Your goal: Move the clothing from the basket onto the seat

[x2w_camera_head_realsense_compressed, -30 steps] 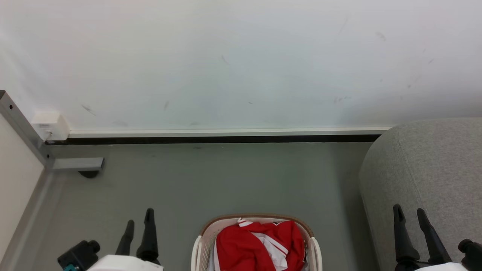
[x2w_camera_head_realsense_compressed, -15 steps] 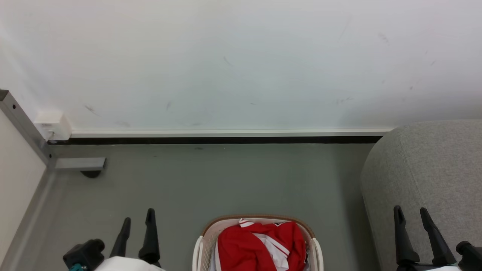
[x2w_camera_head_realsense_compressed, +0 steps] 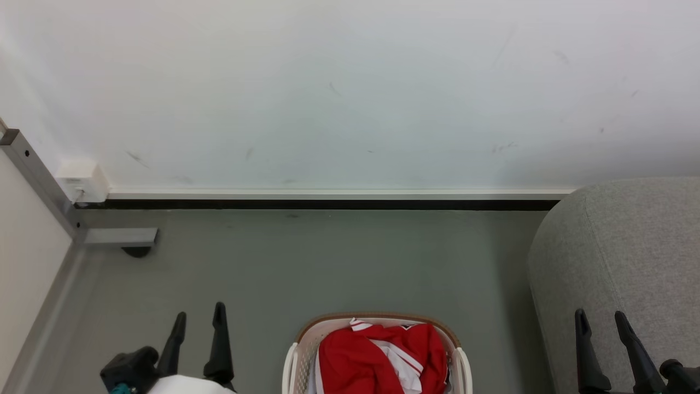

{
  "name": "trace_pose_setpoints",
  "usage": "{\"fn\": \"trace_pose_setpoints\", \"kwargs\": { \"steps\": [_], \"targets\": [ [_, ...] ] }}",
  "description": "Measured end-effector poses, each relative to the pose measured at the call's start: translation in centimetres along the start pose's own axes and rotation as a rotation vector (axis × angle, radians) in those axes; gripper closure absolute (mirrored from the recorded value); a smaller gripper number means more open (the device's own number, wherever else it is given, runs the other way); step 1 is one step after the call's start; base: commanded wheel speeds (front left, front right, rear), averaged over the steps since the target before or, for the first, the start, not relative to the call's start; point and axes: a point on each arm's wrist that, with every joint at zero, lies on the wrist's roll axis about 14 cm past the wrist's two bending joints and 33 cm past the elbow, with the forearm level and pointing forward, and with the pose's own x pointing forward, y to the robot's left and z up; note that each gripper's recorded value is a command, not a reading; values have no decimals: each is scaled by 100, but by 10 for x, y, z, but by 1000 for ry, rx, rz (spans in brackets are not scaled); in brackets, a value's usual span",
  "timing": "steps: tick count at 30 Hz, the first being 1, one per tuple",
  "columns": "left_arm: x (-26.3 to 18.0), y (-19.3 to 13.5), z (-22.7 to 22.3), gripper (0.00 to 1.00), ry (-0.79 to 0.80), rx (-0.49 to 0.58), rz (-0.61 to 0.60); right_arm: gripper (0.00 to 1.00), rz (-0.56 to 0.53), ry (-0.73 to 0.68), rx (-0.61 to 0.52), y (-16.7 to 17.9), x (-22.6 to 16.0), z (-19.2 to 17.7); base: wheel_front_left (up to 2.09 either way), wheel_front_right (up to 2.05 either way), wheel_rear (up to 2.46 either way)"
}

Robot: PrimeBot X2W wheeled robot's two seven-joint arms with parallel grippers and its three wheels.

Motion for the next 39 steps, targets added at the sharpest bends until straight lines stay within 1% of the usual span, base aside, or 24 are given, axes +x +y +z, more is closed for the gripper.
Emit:
{"fn": "trace_pose_setpoints", "kwargs": {
  "steps": [7,17,26,32,39],
  "targets": [
    [-1,-1,3,0,-16,69,-12,0,4,2,-36,0,-1,-2,0,0,0],
    [-2,-5,3,0,-30,161,-40,0,-3,24,-52,-3,-4,-12,0,0,0],
    [-4,-7,3,0,-42,219,-54,0,1,25,-73,-3,-5,-14,0,0,0],
    [-5,-6,4,0,-52,239,-55,0,14,23,-102,0,-5,-16,0,0,0],
    [-5,-5,0,0,-41,245,-53,0,8,27,-90,-2,-5,-17,0,0,0]
  ]
}}
